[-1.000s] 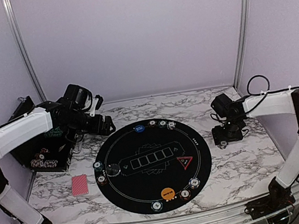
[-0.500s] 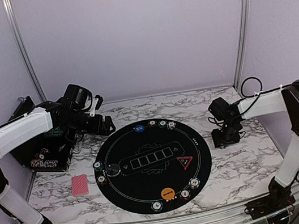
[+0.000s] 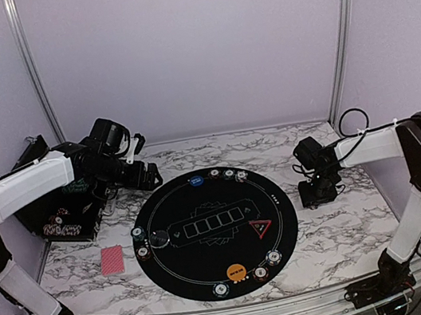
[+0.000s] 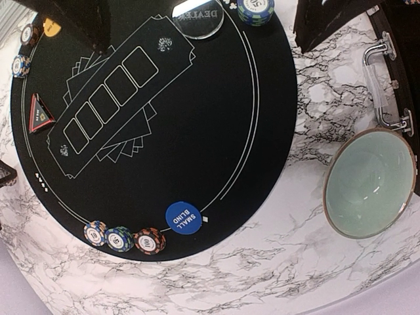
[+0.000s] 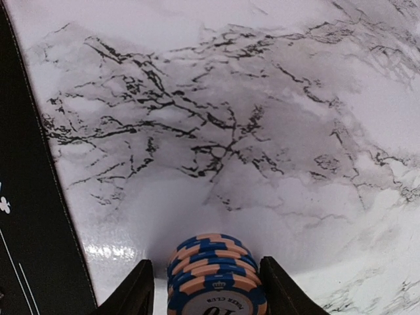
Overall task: Distribute texas hold em gaming equipment
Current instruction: Pick up the pile of poker chips from the center of the board.
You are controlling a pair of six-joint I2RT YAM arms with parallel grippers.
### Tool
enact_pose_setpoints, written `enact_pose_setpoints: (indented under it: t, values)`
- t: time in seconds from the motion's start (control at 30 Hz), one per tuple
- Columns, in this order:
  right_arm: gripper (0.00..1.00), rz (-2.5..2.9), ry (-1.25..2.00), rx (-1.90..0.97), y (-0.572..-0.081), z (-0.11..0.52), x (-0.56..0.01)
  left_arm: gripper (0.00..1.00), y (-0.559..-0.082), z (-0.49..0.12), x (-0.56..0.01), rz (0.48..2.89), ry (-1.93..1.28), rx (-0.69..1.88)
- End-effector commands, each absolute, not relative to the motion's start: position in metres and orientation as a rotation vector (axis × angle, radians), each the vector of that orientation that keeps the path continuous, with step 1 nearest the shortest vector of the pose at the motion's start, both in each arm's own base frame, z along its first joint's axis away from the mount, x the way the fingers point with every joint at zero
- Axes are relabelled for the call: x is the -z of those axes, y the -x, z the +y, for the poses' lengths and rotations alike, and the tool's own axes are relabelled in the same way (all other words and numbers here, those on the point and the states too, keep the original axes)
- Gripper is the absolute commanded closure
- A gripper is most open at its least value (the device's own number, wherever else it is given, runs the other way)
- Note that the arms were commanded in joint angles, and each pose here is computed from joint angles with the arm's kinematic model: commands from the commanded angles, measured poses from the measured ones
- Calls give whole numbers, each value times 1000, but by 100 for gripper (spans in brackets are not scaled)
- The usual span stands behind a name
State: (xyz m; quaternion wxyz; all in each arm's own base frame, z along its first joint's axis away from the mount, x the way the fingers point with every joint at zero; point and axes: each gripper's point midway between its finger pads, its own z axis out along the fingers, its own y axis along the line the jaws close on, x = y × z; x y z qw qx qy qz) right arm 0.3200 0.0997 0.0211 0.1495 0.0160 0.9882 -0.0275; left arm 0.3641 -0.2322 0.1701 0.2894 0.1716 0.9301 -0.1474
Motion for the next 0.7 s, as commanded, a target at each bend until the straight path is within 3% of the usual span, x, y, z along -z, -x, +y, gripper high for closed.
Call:
enact_pose_setpoints:
  t: [0.0, 0.4, 0.67]
  values:
    - [48, 2880, -78, 109, -313, 93, -15, 1, -366, -229, -161, 2499, -457, 374]
    - [48, 2884, -93, 110, -307, 90, -17, 1, -366, -229, -162, 2499, -455, 377]
    - [58, 2886, -100, 99, -305, 90, -17, 1, -366, -230, -161, 2500, -457, 380]
